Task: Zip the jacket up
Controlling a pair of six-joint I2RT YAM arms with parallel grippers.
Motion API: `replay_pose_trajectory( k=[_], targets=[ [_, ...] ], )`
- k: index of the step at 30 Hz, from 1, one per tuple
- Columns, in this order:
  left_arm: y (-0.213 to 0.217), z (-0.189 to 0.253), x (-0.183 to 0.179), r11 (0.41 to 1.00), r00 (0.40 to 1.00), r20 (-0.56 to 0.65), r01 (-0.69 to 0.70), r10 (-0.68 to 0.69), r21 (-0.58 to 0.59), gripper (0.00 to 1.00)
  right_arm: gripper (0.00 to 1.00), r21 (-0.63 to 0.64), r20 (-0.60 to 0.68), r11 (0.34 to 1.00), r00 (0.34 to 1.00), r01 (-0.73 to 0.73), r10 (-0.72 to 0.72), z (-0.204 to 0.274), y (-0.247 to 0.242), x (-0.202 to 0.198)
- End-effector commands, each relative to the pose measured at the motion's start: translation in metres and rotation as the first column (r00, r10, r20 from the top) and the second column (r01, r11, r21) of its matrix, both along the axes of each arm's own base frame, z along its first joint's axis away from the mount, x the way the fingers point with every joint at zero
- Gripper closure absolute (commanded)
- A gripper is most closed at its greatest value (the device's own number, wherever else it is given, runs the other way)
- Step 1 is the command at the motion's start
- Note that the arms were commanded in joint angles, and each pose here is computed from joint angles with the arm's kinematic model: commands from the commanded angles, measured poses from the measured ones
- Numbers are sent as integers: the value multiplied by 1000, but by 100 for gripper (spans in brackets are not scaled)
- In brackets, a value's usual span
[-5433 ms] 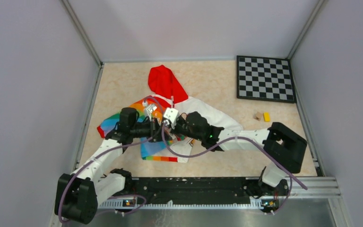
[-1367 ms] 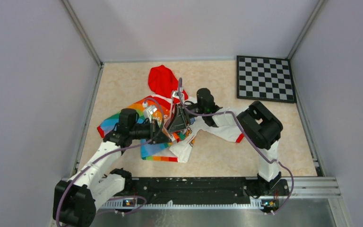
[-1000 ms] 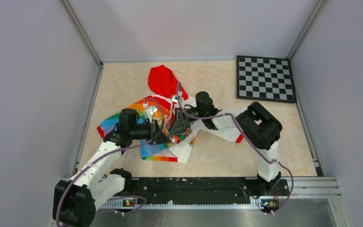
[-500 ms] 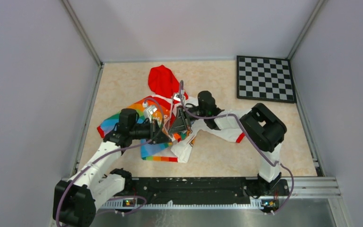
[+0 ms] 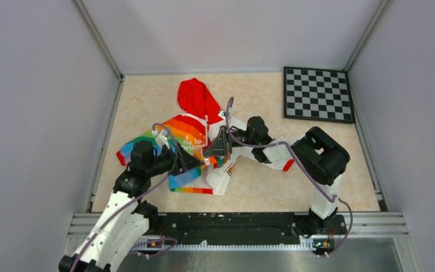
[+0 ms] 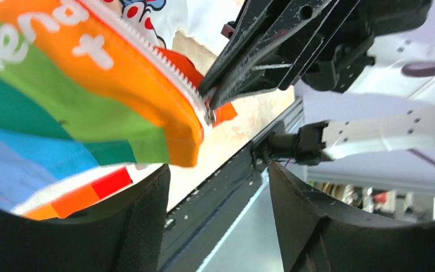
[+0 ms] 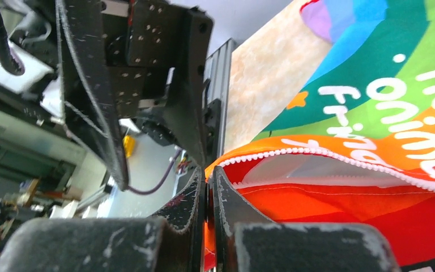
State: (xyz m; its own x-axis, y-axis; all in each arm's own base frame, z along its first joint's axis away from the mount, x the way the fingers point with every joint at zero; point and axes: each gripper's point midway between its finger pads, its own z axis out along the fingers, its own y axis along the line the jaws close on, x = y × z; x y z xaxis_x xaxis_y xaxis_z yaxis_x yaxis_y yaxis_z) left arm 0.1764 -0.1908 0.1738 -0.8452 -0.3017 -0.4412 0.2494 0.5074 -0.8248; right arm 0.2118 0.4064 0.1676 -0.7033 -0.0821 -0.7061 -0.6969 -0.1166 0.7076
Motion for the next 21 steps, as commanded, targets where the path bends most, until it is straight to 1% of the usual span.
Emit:
replay_pose_trajectory(
  k=[1,2,4,6,8,9,11,13,15,17,19,21],
  targets=[
    [16,0,0,950,937,-223,-297,271,-93,31,100,103,65,986,989,129,-136,36,4,10],
    [19,-3,-5,929,906,-294,-351,305,-118,30,100,103,57,981,984,164,-170,36,4,14],
    [22,-5,-13,883,856,-392,-432,338,-182,29,100,106,38,973,977,205,-210,36,5,15],
    [23,2,-16,837,845,-418,-468,332,-282,31,100,106,13,963,968,247,-250,32,6,17],
    [24,6,-16,802,848,-422,-481,322,-355,34,100,112,-6,954,960,277,-279,31,7,16],
    [24,6,-15,794,850,-419,-482,319,-371,35,100,112,-18,946,953,303,-303,29,7,18],
    [24,2,-14,793,849,-417,-485,325,-369,35,100,111,-42,937,944,331,-329,29,8,20],
    [25,2,-10,793,856,-390,-484,340,-371,32,100,121,-57,929,936,351,-346,30,8,21],
    [23,4,-5,788,870,-365,-468,332,-400,30,100,119,-68,918,926,378,-372,28,7,22],
    [21,2,-1,782,869,-374,-469,324,-411,28,100,114,-75,909,916,401,-394,28,7,23],
    [20,-7,2,781,854,-406,-484,325,-393,27,100,116,-74,907,915,404,-398,28,8,22],
    [20,-8,6,778,858,-394,-484,330,-400,28,100,120,-76,906,914,405,-399,29,9,21]
  ],
)
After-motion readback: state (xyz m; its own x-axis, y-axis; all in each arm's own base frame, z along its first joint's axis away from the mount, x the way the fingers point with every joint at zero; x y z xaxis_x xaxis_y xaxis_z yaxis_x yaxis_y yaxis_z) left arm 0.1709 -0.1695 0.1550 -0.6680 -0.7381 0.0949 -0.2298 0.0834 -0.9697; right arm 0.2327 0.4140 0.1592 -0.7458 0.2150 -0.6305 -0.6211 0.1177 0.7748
